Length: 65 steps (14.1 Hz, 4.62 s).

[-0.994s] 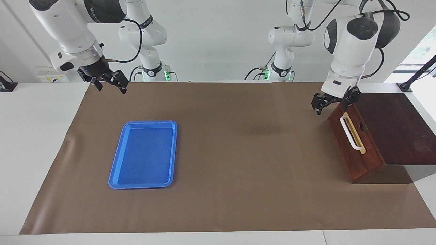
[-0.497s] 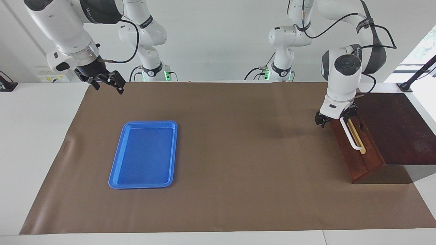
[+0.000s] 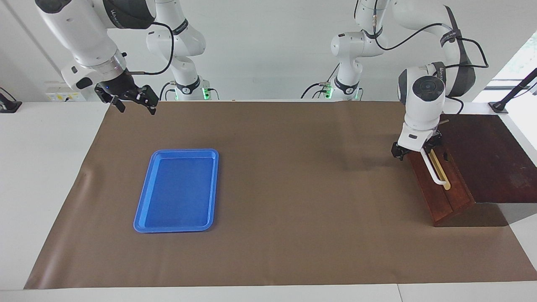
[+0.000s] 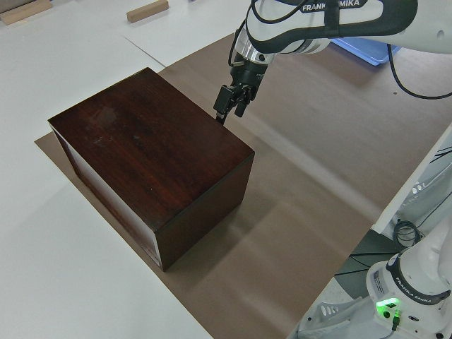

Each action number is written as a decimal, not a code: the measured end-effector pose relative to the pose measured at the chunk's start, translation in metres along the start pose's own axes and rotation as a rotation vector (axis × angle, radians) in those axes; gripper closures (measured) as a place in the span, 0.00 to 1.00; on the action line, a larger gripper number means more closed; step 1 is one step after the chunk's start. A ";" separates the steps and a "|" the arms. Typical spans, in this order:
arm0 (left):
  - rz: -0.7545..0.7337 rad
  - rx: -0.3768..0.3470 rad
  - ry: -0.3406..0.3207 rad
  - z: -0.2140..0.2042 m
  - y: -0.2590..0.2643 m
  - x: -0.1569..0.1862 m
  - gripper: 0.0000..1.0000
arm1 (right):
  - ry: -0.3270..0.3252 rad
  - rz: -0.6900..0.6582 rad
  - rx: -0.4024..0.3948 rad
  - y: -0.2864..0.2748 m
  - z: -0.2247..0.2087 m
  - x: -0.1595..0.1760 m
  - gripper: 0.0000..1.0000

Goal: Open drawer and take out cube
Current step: 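Pull the drawer open with the left gripper while the right gripper rises, then lower the left gripper into the drawer and grasp the yellow cube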

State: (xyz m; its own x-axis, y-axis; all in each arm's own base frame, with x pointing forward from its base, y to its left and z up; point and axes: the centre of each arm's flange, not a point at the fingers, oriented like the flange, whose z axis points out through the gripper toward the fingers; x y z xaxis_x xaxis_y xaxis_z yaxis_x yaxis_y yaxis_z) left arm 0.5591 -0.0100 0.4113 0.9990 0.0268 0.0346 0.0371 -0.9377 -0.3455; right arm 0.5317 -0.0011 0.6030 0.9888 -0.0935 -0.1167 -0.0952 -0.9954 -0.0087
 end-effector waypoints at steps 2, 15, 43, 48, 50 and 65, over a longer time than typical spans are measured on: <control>-0.007 -0.007 0.011 0.007 -0.004 0.000 0.00 | 0.010 -0.006 0.001 0.002 -0.001 0.001 0.00; 0.042 -0.027 0.079 0.012 0.022 0.006 0.00 | 0.056 0.636 0.085 -0.025 0.019 0.032 0.00; -0.435 -0.282 -0.055 -0.161 0.070 0.048 0.00 | -0.254 1.254 0.312 -0.257 0.087 0.092 0.04; -0.837 -0.300 -0.130 -0.147 -0.042 0.052 0.00 | -0.247 1.251 0.320 -0.259 0.085 0.096 0.04; -1.048 -0.287 -0.165 -0.131 -0.059 0.052 0.00 | -0.246 1.252 0.321 -0.259 0.084 0.096 0.04; -1.560 -0.295 -0.198 -0.024 -0.044 0.038 0.00 | -0.245 1.258 0.320 -0.254 0.083 0.098 0.05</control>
State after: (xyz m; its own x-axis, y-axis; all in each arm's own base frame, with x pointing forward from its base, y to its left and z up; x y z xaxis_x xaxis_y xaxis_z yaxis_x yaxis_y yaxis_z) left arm 0.5951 0.0242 0.4508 -0.0225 0.9990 0.0396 0.9952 0.0186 0.0958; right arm 0.6432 0.2446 0.5111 0.1623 -0.9054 -0.3924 -0.9836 -0.1801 0.0086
